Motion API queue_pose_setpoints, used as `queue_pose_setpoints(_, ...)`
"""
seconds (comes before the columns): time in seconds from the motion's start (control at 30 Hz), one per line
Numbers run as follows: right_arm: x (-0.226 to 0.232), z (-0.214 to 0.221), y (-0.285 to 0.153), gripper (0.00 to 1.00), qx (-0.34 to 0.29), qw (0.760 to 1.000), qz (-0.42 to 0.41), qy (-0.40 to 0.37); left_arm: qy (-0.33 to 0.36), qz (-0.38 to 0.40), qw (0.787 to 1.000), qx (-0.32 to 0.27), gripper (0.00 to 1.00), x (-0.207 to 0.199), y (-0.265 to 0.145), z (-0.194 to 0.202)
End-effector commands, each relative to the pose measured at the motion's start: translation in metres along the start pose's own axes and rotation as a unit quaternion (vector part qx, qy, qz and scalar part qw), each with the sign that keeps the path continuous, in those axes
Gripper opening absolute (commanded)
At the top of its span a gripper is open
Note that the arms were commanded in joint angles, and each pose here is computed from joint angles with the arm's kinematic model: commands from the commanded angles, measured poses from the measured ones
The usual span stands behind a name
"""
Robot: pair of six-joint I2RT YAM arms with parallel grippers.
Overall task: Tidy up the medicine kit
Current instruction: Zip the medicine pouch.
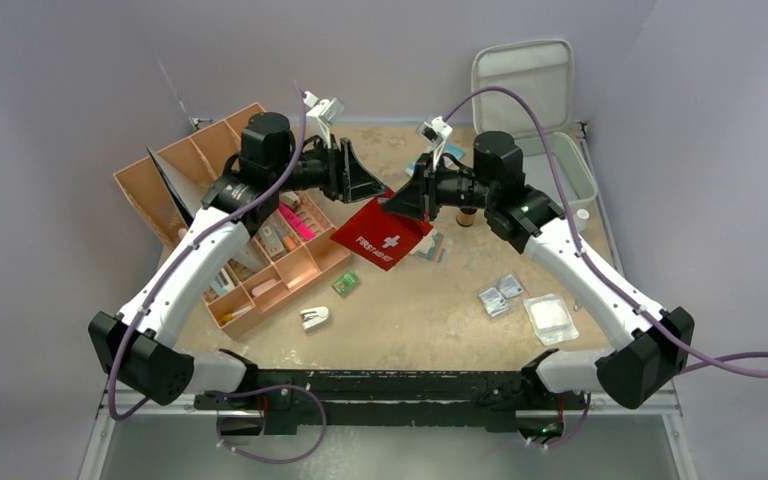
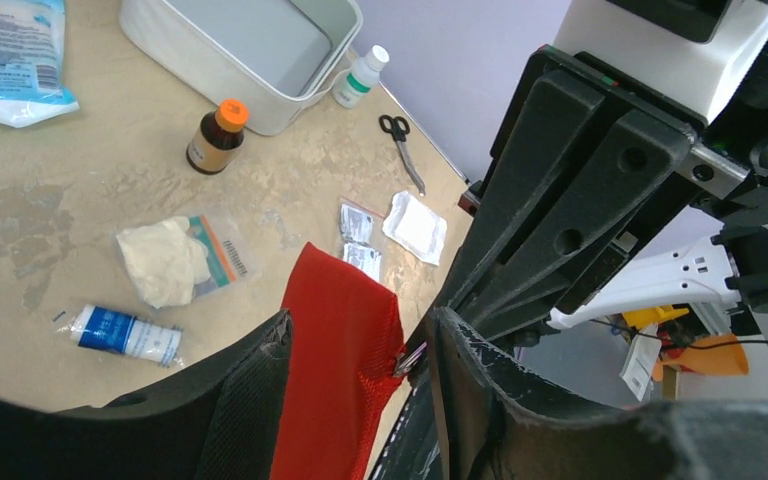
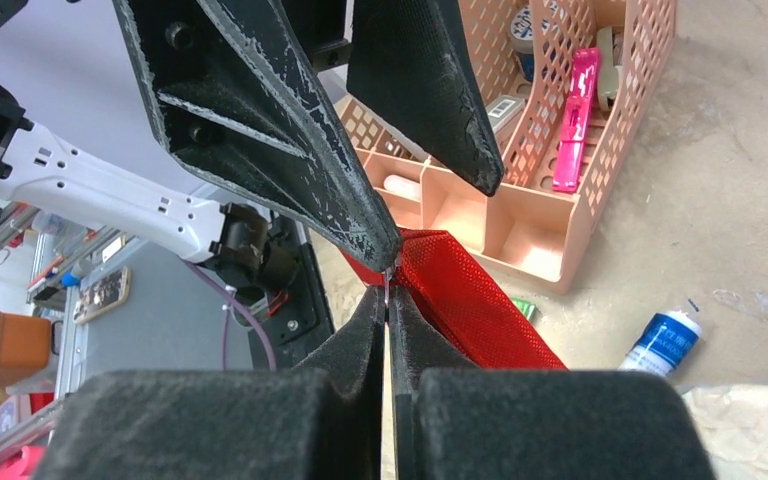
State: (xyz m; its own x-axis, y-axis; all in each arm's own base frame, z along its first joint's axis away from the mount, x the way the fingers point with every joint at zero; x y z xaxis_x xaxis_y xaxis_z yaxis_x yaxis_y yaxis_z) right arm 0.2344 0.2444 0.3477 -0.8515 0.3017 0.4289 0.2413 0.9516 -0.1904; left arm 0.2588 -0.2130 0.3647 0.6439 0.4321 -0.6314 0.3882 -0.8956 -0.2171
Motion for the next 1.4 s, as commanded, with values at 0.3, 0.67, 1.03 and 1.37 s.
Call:
queue_pose_setpoints(0.3, 0.005, -0.012, 0.001, 0.0, -0.017, 0.999, -0.021, -0.029, 0.012, 0.036, 0.999, 0.025, 0.46, -0.005, 0.006, -0.005)
queue_pose_setpoints(0.67, 0.003, -0.008, 0.002, 0.0, -0.009, 1.0, -0.016, -0.019, -0.009, 0.061, 0.997, 0.047, 0.1, -0.004, 0.013, -0.003)
queue_pose_setpoints(1.03, -0.01, 0.036, 0.001, 0.0, 0.011, 0.998, 0.021, 0.058, 0.018, 0.035, 0.999, 0.002, 0.0, -0.017, -0.003, -0.013)
queue_pose_setpoints(1.37, -0.023, 0.061, -0.008, 0.0, 0.0, 0.991, 0.085, 0.099, 0.022, 0.014, 0.999, -0.021, 0.0, -0.015, -0.008, -0.019)
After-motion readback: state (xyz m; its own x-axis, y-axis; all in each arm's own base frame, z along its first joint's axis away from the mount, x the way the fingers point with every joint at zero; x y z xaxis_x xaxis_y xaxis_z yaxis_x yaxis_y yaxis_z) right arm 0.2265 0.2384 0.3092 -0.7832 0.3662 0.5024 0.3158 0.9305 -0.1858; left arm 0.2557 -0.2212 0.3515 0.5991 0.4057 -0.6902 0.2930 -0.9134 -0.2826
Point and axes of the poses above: each gripper's point midway between its finger pads, its own y axis out along the fingers, its own x axis along the line the jaws close on, z = x × y, the point moved 7 cm from there along -y, back along the fingers, and after that the axes turned 3 degrees about -y, right-handed, at the moved point
